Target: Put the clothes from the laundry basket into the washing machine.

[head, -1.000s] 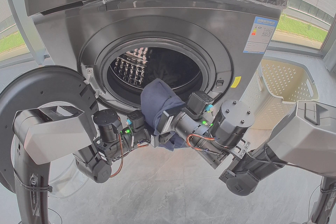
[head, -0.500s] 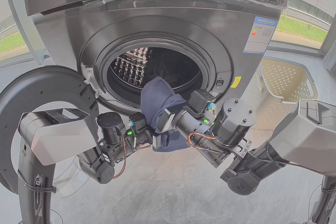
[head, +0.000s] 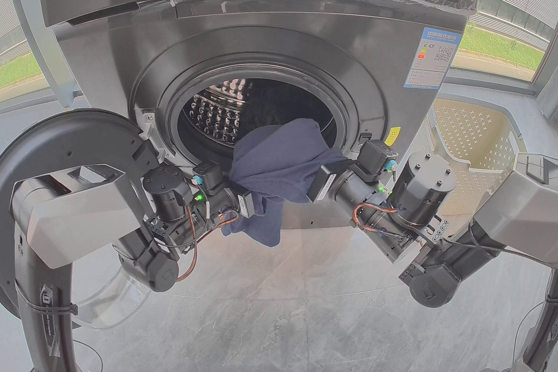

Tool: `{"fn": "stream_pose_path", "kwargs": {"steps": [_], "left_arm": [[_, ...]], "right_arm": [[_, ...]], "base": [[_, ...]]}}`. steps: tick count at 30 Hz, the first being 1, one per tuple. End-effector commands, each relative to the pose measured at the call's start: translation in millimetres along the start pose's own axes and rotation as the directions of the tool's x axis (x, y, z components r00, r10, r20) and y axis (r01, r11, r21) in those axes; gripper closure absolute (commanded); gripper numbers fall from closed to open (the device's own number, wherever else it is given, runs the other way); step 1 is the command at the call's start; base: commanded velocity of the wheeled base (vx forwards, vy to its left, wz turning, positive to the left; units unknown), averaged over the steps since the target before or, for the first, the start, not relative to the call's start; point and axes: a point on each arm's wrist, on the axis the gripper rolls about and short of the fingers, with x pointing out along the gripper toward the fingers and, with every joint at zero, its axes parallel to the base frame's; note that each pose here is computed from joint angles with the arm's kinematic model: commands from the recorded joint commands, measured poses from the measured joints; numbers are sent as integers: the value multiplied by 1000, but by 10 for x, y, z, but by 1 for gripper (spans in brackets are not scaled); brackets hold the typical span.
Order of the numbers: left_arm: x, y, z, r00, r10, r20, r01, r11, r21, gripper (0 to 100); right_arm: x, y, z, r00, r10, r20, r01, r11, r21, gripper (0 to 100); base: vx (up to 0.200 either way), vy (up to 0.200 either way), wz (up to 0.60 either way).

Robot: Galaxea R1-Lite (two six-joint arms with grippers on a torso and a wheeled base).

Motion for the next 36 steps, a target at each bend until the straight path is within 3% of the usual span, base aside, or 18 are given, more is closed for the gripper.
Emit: {"fn": "stream_pose_path", "kwargs": {"steps": [1, 8, 9, 16, 20, 24, 31, 36], "left_arm": [[-127, -63, 271, 999, -1, 40, 1, 1000, 3, 100], [-427, -166, 553, 999, -10, 49, 10, 1000, -6, 100], [-455, -178, 573, 999, -12, 49, 12, 1000, -6, 100], [-653, -262, 617, 1000, -21, 20, 21, 1000, -11, 100], [-790, -268, 611, 1000, -6, -8, 6, 1000, -24, 100], [-995, -316, 636, 999, -9, -38, 7, 999, -43, 100], [-1060, -318, 669, 999, -6, -37, 5, 1000, -26, 100], [-1129, -322, 622, 998, -2, -67, 0, 999, -34, 100]], "right_arm": [[6, -127, -206, 998, -44, -54, 44, 999, -13, 100], [67, -106, -385, 997, -36, -75, 35, 999, -14, 100], [66, -100, -385, 997, -34, -74, 33, 999, -14, 0], [-65, -8, -392, 994, 13, -107, -15, 1000, -21, 0], [-493, 40, -417, 966, 80, -246, -103, 991, -81, 0], [-885, 5, -365, 938, 80, -336, -119, 988, -94, 0], [-1194, -79, -218, 923, 91, -373, -133, 987, -89, 0], [-1295, -160, -133, 927, 59, -370, -103, 990, -100, 0]], "base": [[0, 0, 0], [0, 0, 0], [0, 0, 0], [0, 0, 0], [0, 0, 0], [0, 0, 0], [0, 0, 0], [0, 0, 0]]}}
